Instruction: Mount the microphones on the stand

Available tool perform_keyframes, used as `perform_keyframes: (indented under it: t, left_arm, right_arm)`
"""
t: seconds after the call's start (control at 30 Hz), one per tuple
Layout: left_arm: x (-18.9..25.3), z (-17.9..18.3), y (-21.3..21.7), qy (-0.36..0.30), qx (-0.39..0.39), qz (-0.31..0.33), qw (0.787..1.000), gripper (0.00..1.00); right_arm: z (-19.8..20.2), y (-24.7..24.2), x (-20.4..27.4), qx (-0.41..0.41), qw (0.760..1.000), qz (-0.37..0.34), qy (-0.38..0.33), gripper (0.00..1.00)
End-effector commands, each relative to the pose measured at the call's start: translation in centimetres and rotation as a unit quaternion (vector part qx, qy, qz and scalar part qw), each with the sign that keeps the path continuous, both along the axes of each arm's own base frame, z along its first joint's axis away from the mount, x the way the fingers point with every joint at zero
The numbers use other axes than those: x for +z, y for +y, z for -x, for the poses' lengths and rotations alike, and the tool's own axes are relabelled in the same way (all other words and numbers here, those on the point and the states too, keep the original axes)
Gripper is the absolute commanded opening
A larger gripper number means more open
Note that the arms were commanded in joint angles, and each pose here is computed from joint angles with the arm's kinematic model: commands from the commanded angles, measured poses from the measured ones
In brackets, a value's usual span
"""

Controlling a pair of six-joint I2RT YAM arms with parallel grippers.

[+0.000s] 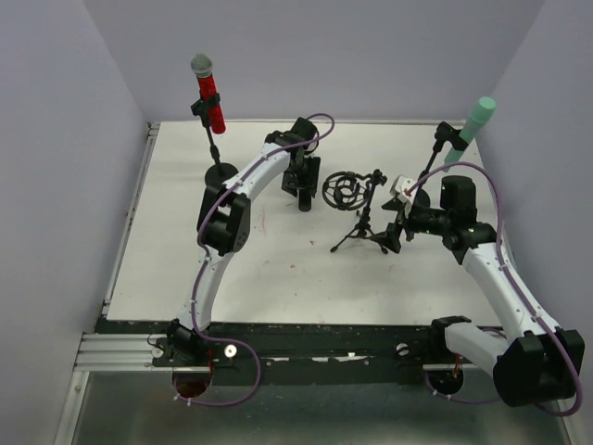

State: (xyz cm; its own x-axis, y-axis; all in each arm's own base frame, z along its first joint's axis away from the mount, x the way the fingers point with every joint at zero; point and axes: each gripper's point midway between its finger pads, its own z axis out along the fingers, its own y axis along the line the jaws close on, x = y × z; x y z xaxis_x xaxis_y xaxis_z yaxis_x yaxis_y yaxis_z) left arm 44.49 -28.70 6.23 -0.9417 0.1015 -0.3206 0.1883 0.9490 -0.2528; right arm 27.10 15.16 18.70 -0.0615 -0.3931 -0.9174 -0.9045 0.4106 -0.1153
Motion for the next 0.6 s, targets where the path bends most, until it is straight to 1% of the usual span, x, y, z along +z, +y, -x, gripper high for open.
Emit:
perform_keyframes:
  t: [0.0, 0.1, 0.23, 0.43, 0.57]
  left_arm:
    - [-0.4, 0.5, -0.9, 0.013, -0.013, 0.008, 1.0, 0.63]
    - [-0.4, 0.6, -0.9, 0.017, -0.013, 0.009, 1.0, 0.61]
    - [-0.4, 0.9, -1.0, 0.023, -0.017, 0.013, 1.0, 0.54]
    - [-0.4, 1.4, -1.0, 0.032, -0.021, 0.014, 0.999, 0.4]
    - [-0.7, 2.7, -0.2, 0.047, -0.025, 0.005, 0.999, 0.35]
  right_arm:
    - [0.0, -0.1, 1.8, -0.001, 1.0, -0.001, -0.018, 1.0]
    - [0.1, -0.1, 2.0, 0.001, 1.0, -0.002, -0.019, 1.0]
    - [0.2, -0.1, 2.5, -0.001, 1.0, -0.002, -0.025, 1.0]
    - [0.5, -0.2, 3.0, 0.0, 1.0, -0.003, -0.031, 1.0]
    - [0.7, -0.1, 3.2, 0.002, 0.999, -0.004, -0.036, 1.0]
